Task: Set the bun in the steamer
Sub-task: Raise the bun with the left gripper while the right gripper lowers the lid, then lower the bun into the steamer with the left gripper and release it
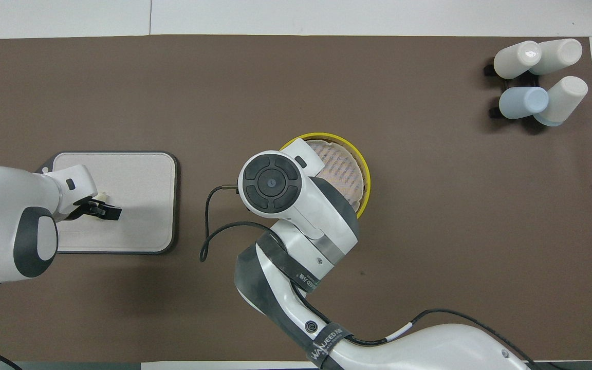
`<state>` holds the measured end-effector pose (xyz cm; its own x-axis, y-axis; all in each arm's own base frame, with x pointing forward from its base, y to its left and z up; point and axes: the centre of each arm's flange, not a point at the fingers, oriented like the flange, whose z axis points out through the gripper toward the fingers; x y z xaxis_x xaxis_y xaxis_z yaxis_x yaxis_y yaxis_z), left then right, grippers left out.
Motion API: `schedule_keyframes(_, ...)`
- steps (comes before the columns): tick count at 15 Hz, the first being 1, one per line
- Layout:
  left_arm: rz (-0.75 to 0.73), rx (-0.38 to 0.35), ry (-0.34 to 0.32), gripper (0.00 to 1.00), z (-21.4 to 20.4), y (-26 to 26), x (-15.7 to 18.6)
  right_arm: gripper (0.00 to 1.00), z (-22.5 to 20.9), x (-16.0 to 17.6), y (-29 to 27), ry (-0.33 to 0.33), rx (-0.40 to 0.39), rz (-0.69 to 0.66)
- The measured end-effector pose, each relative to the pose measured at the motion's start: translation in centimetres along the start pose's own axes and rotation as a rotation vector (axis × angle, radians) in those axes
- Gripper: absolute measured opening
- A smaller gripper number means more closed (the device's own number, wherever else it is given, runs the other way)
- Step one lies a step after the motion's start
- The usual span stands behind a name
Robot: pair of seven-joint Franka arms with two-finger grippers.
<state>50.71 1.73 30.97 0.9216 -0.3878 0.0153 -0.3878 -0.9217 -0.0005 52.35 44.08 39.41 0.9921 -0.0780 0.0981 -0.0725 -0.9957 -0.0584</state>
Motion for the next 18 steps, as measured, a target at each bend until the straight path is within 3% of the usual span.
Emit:
schedule_keyframes(1,-0.002,0.000,0.000,0.66,0.0,-0.1,-0.1,0.24,-0.3,-0.2,-0.4,0.010,-0.005,-0.014)
schedule_keyframes(4,-0.006,0.001,0.002,0.34,0.0,-0.3,-0.1,0.11,-2.9,0.4,-0.6,0.007,-0.085,-0.037)
schedule_keyframes(6,-0.019,0.003,0.006,0.33,-0.2,-0.4,0.0,0.10,-6.6,3.8,2.2,0.015,-0.099,-0.065)
schedule_keyframes(8,-0.103,0.004,0.012,0.33,-1.3,0.0,1.1,0.10,-10.5,9.0,9.0,0.043,-0.096,-0.088)
schedule_keyframes(10,-0.221,-0.007,-0.017,0.33,-4.9,2.9,5.1,0.10,-13.8,13.2,17.8,0.057,-0.108,-0.099)
schedule_keyframes(14,-0.446,-0.055,-0.019,0.33,-15.5,16.0,15.3,0.10,-16.9,16.8,32.2,0.014,-0.086,-0.154)
schedule_keyframes(16,-0.528,-0.079,0.013,0.33,-17.1,22.6,18.2,0.10,-16.9,17.7,37.9,-0.009,-0.059,-0.127)
schedule_keyframes(18,-0.573,-0.104,0.051,0.33,-15.7,29.9,19.3,0.10,-16.3,18.0,42.6,-0.027,-0.050,-0.116)
